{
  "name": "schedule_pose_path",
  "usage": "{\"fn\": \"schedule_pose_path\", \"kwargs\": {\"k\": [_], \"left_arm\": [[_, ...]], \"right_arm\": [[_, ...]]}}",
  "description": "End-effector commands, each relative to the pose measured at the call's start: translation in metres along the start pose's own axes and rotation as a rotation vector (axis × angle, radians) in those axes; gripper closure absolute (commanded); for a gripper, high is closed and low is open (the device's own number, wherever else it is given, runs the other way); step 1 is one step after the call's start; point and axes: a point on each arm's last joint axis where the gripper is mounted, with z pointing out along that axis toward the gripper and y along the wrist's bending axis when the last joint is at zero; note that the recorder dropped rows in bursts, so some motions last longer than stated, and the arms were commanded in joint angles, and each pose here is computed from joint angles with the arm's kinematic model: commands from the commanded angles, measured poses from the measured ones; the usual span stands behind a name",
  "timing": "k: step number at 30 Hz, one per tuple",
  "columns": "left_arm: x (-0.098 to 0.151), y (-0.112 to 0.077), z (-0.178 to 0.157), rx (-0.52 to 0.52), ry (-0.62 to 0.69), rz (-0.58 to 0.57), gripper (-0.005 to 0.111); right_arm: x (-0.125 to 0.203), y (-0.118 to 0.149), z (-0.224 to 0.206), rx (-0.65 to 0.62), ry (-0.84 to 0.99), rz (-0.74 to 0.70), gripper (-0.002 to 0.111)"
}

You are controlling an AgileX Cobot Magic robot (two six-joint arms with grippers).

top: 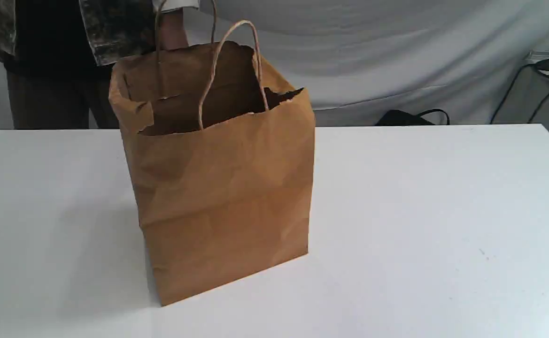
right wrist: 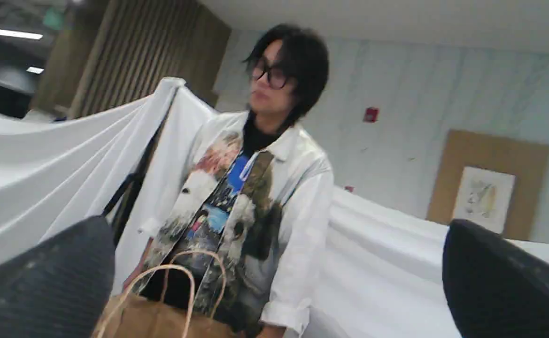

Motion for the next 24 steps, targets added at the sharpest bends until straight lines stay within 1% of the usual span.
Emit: {"fn": "schedule_pose_path", "kwargs": {"k": [1, 2, 3, 5, 7, 8, 9, 10, 11, 13, 15, 16, 18, 22, 24], "left_arm": [[0.001, -0.012, -0.006, 0.119, 0.021, 0.140, 0.024], [0.002, -0.014, -0.007, 0.140, 0.034, 0.180, 0.024], [0.006, -0.014, -0.007, 0.141, 0.071, 0.190, 0.024], [0.012, -0.009, -0.007, 0.095, 0.151, 0.170, 0.024], [0.022, 0.002, -0.009, -0.029, 0.272, 0.078, 0.024], [0.027, 0.005, -0.011, -0.068, 0.326, 0.052, 0.024], [0.033, 0.011, -0.014, -0.140, 0.399, -0.002, 0.024], [0.037, 0.014, -0.016, -0.179, 0.440, -0.029, 0.024], [0.040, 0.017, -0.018, -0.229, 0.474, -0.073, 0.024], [0.043, 0.023, -0.022, -0.337, 0.493, -0.173, 0.024], [0.045, 0.027, -0.025, -0.401, 0.515, -0.212, 0.024], [0.047, 0.029, -0.026, -0.422, 0.535, -0.219, 0.024], [0.050, 0.028, -0.028, -0.425, 0.580, -0.226, 0.024], [0.057, 0.022, -0.032, -0.392, 0.675, -0.284, 0.024], [0.058, 0.021, -0.033, -0.390, 0.685, -0.293, 0.024]], "right_arm": [[0.000, 0.001, -0.021, 0.083, -0.054, -0.009, 0.016], [-0.002, 0.002, -0.028, 0.098, -0.089, -0.012, 0.016], [-0.002, 0.003, -0.032, 0.108, -0.108, -0.015, 0.016], [-0.006, 0.003, -0.040, 0.132, -0.158, 0.005, 0.016], [-0.005, 0.004, -0.044, 0.141, -0.180, 0.021, 0.016], [-0.004, 0.005, -0.045, 0.143, -0.179, 0.023, 0.016], [-0.003, 0.005, -0.045, 0.142, -0.176, 0.024, 0.016], [-0.003, 0.005, -0.045, 0.141, -0.176, 0.025, 0.016], [-0.003, 0.005, -0.045, 0.142, -0.174, 0.027, 0.016], [-0.002, 0.005, -0.045, 0.144, -0.170, 0.028, 0.016], [-0.002, 0.004, -0.045, 0.148, -0.174, 0.040, 0.016], [-0.003, 0.004, -0.045, 0.150, -0.176, 0.045, 0.016], [-0.002, 0.004, -0.045, 0.154, -0.174, 0.053, 0.016], [-0.001, 0.003, -0.045, 0.162, -0.159, 0.062, 0.016], [-0.001, 0.002, -0.045, 0.168, -0.157, 0.074, 0.016]]}}
